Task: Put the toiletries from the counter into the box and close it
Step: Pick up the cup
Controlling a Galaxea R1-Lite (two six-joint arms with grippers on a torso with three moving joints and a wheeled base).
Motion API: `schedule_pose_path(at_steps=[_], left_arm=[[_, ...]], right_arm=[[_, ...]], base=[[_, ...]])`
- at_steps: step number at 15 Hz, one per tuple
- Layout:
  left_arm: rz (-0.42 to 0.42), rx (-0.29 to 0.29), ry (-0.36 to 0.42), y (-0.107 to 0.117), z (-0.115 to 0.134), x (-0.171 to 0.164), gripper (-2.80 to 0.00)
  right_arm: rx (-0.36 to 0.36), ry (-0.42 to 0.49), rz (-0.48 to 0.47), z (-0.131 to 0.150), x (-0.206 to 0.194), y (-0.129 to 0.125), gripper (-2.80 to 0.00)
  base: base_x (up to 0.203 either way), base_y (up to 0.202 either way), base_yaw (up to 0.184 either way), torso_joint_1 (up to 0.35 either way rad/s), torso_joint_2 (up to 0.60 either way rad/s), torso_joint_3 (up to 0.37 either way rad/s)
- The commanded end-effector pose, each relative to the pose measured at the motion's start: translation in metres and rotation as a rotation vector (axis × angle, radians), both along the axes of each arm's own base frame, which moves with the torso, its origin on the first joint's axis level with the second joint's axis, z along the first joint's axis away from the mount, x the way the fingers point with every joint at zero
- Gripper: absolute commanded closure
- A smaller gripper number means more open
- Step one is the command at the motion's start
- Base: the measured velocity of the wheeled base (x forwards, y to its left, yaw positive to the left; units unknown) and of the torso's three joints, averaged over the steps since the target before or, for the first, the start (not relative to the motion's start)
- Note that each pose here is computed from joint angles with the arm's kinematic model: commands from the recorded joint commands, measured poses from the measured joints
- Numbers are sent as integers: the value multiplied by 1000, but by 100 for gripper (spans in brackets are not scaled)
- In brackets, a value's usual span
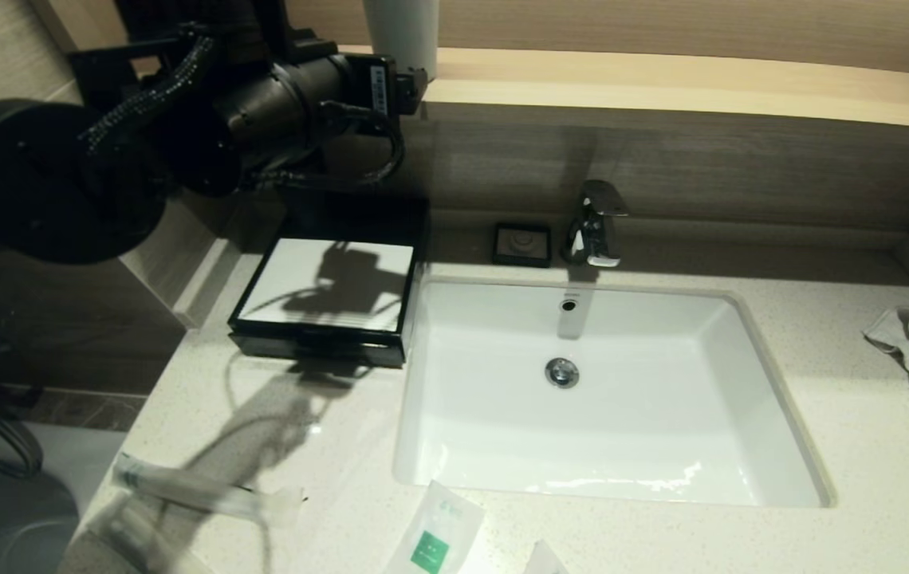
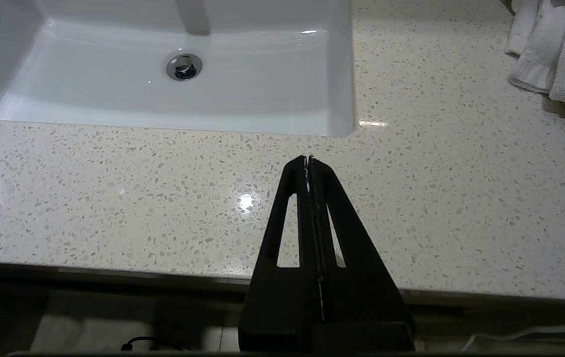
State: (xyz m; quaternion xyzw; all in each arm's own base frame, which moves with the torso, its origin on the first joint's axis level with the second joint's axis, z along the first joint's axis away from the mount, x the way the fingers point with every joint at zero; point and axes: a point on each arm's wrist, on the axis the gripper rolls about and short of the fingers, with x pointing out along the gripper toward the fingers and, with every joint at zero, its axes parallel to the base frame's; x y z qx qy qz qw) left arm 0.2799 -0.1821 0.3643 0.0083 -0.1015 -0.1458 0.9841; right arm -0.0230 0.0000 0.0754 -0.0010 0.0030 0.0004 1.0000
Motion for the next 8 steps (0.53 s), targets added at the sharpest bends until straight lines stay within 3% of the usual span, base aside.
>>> schedule_pose_path(at_steps=[1,8], left_arm=[[1,-2,-3,-3,0,4,-280],[-7,-7,-9,-12,-1,11,-280]], right_arm=[[0,0,1,0,0,0,0],[0,0,1,0,0,0,0]], base=[[0,0,0,0,0,0],[0,0,0,0,0,0]])
